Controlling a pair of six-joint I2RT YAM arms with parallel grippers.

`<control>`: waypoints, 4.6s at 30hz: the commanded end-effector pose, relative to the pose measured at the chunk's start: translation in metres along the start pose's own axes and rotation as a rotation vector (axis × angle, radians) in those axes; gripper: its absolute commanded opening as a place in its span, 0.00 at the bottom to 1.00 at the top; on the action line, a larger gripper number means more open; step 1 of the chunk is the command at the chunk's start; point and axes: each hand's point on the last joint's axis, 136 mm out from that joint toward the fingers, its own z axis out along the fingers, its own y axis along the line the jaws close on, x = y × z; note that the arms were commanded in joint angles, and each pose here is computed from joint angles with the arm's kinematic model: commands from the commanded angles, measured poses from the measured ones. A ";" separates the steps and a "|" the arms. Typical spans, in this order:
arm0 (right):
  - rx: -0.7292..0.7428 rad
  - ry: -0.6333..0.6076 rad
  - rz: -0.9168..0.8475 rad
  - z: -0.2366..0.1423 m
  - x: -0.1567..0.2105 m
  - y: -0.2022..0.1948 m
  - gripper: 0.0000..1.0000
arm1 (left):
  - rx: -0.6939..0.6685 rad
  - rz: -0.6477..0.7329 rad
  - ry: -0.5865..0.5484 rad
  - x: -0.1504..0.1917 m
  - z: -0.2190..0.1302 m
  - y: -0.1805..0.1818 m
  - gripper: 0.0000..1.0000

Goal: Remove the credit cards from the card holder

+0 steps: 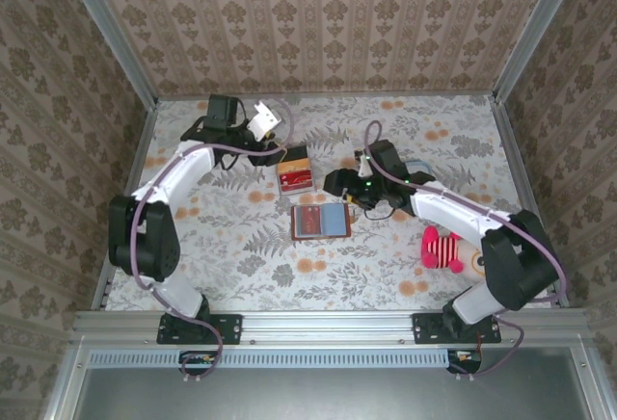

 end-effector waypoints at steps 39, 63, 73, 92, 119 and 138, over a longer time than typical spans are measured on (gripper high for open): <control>0.695 0.189 -0.358 0.074 0.055 -0.067 0.72 | -0.429 -0.812 0.132 0.154 -0.015 -0.006 1.00; 0.712 0.242 -0.277 0.075 0.075 -0.107 0.59 | -0.147 -1.056 0.142 0.142 -0.009 -0.061 0.73; 0.692 0.250 -0.246 0.078 0.079 -0.114 0.58 | 0.058 -1.124 0.193 0.110 0.022 -0.126 0.37; 0.669 0.233 -0.229 0.076 0.079 -0.117 0.56 | -0.016 -1.239 0.266 0.138 0.061 -0.143 0.16; 0.650 0.247 -0.202 0.080 0.084 -0.116 0.54 | -0.018 -1.273 0.320 0.157 0.078 -0.150 0.21; 0.457 0.096 -0.225 0.045 0.046 -0.038 0.56 | -0.062 -1.239 0.304 0.154 0.056 -0.138 0.00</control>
